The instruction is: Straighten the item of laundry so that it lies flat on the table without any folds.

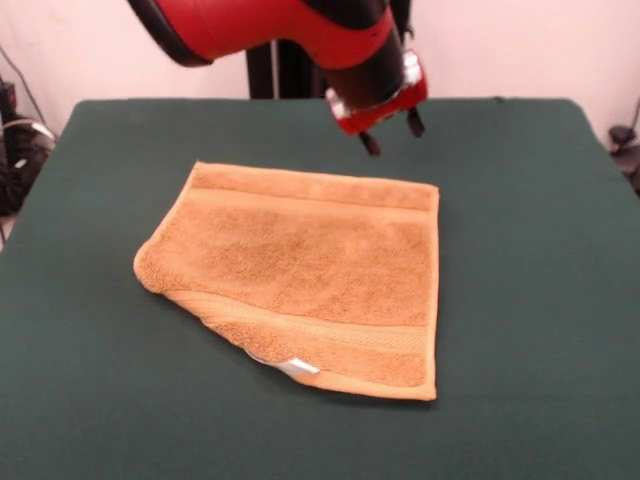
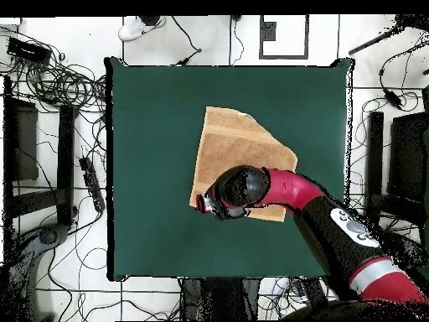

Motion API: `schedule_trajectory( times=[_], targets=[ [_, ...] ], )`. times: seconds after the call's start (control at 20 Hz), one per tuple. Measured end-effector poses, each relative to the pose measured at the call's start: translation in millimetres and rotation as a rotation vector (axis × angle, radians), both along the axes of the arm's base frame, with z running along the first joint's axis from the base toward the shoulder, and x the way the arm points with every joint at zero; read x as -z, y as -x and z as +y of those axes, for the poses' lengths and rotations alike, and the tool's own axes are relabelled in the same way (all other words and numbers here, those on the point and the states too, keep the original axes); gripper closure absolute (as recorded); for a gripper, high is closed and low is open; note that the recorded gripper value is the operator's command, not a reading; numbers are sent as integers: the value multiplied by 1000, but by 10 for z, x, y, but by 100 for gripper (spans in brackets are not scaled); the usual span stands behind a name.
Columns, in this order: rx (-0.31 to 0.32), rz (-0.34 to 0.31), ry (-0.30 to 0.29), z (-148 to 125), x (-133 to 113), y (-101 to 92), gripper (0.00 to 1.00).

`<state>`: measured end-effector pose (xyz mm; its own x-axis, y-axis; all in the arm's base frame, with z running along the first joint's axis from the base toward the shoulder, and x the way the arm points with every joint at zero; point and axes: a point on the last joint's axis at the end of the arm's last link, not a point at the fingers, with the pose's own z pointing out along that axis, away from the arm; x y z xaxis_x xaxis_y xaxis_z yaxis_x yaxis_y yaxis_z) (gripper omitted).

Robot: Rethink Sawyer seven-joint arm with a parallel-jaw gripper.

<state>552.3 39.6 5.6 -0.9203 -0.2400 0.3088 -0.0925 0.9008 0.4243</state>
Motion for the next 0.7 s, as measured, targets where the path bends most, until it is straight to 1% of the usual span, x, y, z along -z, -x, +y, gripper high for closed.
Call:
schedule_trajectory(
  times=[0.05,0.1,0.2,0.35,0.4,0.7],
  targets=[
    [2,-5,4,-15,33,-18,0],
    [4,-23,18,-64,144,-61,0],
    [9,-42,30,-118,275,-94,0],
    [16,-58,42,-175,417,-111,0],
    [23,-62,47,-209,523,-115,0],
    [34,-37,39,-227,539,-152,0]
  ],
)
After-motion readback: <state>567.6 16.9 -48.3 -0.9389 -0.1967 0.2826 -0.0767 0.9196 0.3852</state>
